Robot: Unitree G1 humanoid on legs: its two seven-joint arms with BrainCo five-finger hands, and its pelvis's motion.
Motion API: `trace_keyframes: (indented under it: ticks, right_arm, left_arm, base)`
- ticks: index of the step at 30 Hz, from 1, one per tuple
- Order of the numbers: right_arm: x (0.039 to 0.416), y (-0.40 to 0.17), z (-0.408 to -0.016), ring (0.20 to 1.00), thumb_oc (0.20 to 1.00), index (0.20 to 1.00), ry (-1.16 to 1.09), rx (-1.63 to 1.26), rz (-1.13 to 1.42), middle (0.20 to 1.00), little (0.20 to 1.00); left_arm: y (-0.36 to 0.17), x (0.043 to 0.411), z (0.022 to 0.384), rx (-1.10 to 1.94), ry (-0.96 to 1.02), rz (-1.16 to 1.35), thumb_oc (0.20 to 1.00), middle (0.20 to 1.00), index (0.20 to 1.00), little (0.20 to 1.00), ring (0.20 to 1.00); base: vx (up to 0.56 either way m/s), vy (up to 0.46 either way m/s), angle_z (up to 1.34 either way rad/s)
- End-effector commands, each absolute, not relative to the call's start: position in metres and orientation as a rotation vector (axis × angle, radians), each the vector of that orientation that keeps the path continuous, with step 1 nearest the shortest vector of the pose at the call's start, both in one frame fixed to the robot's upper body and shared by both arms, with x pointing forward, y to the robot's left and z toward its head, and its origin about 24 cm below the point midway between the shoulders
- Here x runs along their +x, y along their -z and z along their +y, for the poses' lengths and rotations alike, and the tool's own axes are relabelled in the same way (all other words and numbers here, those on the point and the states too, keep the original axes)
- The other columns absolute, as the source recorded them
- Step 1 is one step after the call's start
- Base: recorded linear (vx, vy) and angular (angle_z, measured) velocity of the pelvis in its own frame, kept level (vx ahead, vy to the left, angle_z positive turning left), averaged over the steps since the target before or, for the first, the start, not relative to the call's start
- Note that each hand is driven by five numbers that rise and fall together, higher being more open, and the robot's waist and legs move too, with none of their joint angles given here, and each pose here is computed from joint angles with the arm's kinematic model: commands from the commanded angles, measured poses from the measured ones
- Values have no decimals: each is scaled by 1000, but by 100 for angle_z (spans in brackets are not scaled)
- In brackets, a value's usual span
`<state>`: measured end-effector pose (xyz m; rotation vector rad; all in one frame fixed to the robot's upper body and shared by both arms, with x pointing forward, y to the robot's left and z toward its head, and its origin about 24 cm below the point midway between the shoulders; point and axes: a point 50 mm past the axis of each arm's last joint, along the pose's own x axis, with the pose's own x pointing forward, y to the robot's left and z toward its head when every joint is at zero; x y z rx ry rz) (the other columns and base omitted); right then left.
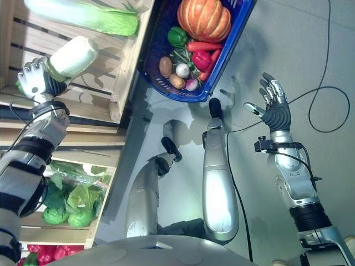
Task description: Pick up fruits and vegetables into the basket
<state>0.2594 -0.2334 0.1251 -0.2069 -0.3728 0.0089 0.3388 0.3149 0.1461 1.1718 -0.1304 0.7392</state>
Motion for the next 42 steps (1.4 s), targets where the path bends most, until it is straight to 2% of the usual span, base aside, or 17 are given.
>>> trace_keyframes:
  ticks: [1,8,20,29,42]
  right_arm:
    - [253,-155,-226,1000,1000,1000,-47,-228,-504,1000,1000]
    - [263,-187,-207,1000,1000,1000,-128,-278,-578,1000,1000]
    - [272,-227,-148,1000,1000,1000,-417,-206,-636,1000,1000]
    - [274,-235,-108,1000,1000,1000,-526,-230,-619,1000,1000]
    - [283,-226,-84,1000,1000,1000,-523,-217,-541,1000,1000]
  left_arm:
    - [-163,322,338,1079,-795,-181,200,200,200,200,200]
    - [-171,314,292,846,-520,-340,200,200,200,200,200]
    - [-197,312,230,904,-138,-464,200,200,200,200,200]
    - [-204,313,194,993,-4,-549,200,200,200,200,200]
    - [-204,315,155,1188,70,-667,200,200,200,200,200]
  base:
    - [12,-129,27]
    - [27,-148,16]
    - [27,-124,14]
    - [18,-65,10]
    - [19,-29,6]
